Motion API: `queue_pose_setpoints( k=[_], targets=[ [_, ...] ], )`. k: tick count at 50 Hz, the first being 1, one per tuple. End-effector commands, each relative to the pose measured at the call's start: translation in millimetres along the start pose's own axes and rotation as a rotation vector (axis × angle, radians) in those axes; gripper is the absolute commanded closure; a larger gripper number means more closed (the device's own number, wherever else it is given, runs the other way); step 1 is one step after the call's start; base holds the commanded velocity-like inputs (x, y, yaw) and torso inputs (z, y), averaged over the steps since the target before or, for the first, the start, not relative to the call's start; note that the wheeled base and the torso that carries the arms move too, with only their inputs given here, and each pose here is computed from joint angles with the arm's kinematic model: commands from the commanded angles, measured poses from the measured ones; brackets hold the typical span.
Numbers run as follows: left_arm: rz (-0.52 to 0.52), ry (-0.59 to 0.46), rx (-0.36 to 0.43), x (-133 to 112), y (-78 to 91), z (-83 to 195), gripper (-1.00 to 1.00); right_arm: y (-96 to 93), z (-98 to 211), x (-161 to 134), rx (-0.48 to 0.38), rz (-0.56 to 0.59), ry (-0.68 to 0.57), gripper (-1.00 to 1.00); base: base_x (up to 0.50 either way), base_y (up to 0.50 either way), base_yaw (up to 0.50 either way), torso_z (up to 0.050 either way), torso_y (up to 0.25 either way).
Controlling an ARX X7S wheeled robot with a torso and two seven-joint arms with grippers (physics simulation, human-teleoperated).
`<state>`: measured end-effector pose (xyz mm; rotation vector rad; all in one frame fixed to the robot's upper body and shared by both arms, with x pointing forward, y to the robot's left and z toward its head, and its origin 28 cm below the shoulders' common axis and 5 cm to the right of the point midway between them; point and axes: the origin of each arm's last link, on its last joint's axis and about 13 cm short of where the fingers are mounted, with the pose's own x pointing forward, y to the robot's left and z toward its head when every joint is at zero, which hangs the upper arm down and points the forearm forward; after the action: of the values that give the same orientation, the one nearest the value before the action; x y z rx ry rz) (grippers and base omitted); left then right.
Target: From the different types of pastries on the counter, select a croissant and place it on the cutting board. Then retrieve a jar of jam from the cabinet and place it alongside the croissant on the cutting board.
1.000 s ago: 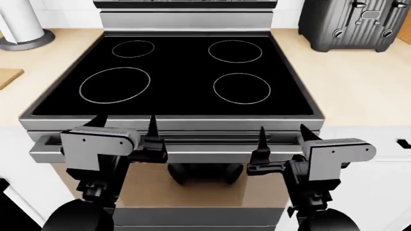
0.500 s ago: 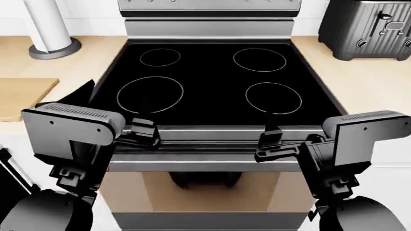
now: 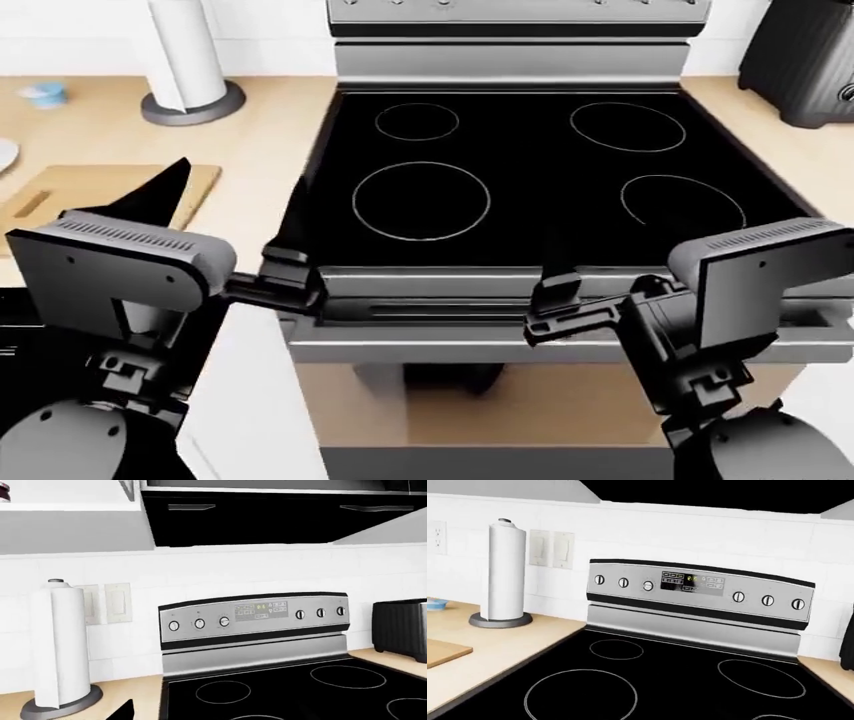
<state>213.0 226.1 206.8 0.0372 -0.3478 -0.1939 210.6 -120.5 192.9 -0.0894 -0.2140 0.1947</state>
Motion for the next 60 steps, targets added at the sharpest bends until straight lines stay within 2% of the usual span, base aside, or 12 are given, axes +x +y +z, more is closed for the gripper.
queue_pose_setpoints(
  k=[1, 9, 33, 39, 43, 48, 55, 57, 60],
  targets=[
    [0.004, -0.007, -0.017, 5.3, 3.3, -4.1, -1.0, -3.8, -1.5, 5.2, -0.015, 0.011, -0.015, -1.0, 0.09, 0.5, 0.0, 0.05, 0.0],
    [0.017, -0.004, -0.001, 8.9, 8.9, -4.1, -1.0, -6.6, -4.6, 11.7, -0.019, 0.011, -0.015, -1.0, 0.09, 0.5, 0.0, 0.05, 0.0],
    [0.025, -0.021, 0.013, 6.8, 10.1, -2.2, -1.0, -6.7, 1.5, 13.6, -0.055, 0.029, -0.017, -1.0, 0.09, 0.5, 0.0, 0.049, -0.002],
    [0.04, 0.028, -0.008, 8.8, 11.1, -4.4, -1.0, -7.5, 2.0, 15.0, -0.057, 0.026, -0.018, -1.0, 0.09, 0.5, 0.0, 0.0, 0.0],
    [0.044, 0.089, -0.062, 10.1, 12.9, -5.1, -1.0, -7.1, 3.9, 15.4, -0.06, 0.027, -0.021, -1.0, 0.09, 0.5, 0.0, 0.0, 0.0],
    [0.089, 0.098, -0.002, 11.8, 14.8, -3.9, -1.0, -7.1, 7.0, 15.0, -0.06, 0.03, -0.027, -1.0, 0.1, 0.5, 0.0, 0.0, 0.0],
    [0.017, 0.1, -0.043, 9.4, 15.5, 1.5, -1.0, -7.5, 13.9, 14.7, -0.064, 0.035, -0.033, -1.0, 0.18, 0.5, 0.0, 0.0, 0.0],
    [0.008, 0.141, -0.064, 9.1, 15.4, 4.8, -1.0, -7.8, 16.2, 14.6, -0.064, 0.036, -0.035, -1.0, 0.21, 0.5, 0.0, 0.0, 0.0],
    [0.012, 0.151, -0.051, 9.3, 16.5, 11.8, -1.0, -8.8, 20.0, 14.4, -0.063, 0.037, -0.036, -1.0, 0.22, 0.5, 0.0, 0.0, 0.0]
  ],
)
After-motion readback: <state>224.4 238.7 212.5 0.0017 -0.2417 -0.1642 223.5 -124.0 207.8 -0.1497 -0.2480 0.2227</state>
